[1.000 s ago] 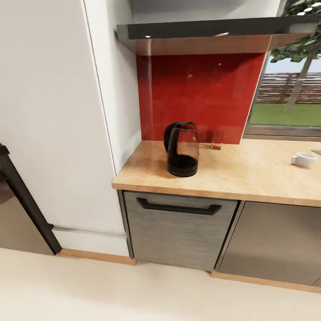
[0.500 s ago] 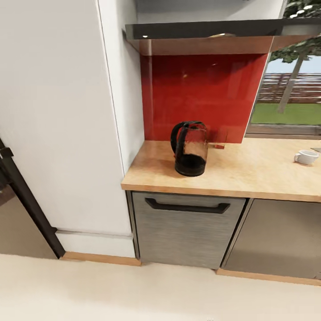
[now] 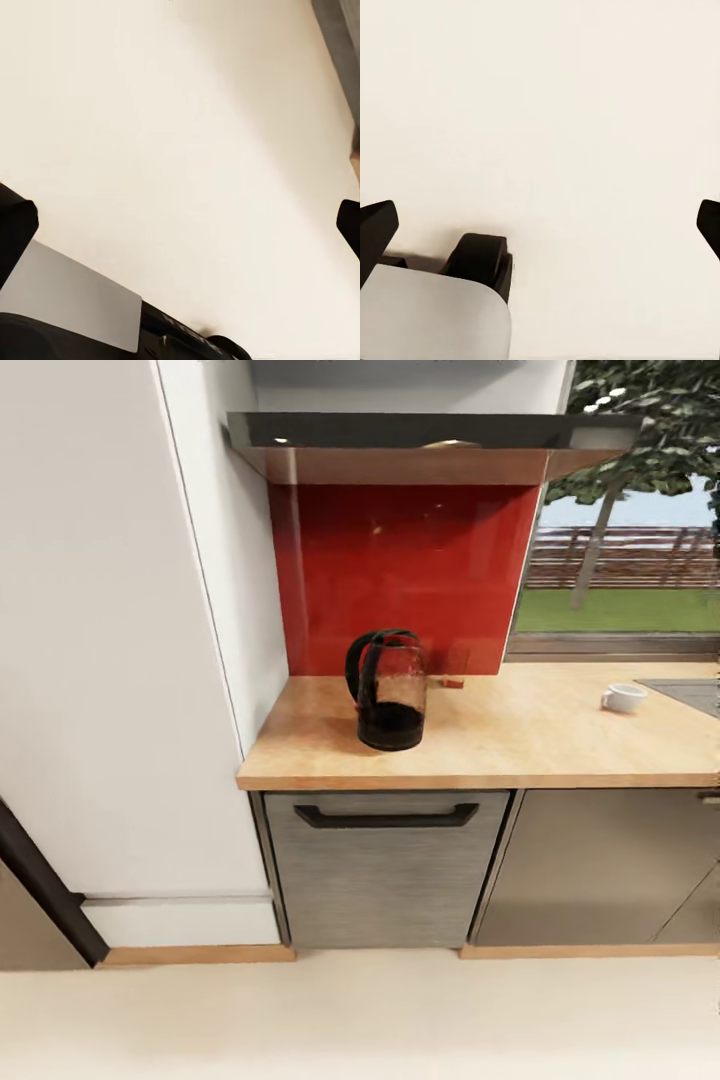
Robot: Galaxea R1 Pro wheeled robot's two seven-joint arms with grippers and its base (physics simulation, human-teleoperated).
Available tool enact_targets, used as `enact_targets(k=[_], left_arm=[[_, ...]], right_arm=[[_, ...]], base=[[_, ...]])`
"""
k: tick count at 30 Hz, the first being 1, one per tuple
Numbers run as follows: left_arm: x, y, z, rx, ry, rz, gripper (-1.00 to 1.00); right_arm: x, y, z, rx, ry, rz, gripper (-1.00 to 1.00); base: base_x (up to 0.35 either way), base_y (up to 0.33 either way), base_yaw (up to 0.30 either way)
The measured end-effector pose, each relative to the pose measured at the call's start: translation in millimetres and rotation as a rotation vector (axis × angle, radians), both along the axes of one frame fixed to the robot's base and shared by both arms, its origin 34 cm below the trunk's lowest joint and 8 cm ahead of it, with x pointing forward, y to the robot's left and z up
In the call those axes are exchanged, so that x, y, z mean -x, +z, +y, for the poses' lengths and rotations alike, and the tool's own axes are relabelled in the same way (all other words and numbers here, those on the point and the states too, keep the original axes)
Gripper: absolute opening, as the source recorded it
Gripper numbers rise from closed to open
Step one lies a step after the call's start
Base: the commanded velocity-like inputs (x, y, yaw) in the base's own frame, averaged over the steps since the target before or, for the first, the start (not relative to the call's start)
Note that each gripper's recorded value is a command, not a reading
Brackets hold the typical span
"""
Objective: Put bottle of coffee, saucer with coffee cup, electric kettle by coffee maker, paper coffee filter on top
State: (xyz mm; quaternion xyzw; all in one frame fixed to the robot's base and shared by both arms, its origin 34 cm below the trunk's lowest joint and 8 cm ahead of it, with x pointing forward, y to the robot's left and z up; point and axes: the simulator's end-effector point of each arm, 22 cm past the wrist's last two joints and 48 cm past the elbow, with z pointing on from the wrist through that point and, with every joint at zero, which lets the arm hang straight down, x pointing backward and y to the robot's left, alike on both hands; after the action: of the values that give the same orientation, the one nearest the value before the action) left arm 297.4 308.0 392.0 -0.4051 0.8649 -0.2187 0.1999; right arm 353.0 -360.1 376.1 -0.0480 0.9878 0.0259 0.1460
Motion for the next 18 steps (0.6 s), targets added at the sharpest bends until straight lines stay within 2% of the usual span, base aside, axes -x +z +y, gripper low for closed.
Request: enact_targets(k=[9,18], left_arm=[[0.1,0.0,0.0,0.000,0.000,0.000,1.00],[0.2,0.1,0.0,0.000,0.000,0.000,1.00]], right_arm=[[0.0,0.0,0.0,0.000,0.000,0.000,1.00],[0.0,0.1,0.0,0.000,0.001,0.000,1.00]], base=[[-0.185,0.229,-0.033],[-0.071,0.179,-0.192]])
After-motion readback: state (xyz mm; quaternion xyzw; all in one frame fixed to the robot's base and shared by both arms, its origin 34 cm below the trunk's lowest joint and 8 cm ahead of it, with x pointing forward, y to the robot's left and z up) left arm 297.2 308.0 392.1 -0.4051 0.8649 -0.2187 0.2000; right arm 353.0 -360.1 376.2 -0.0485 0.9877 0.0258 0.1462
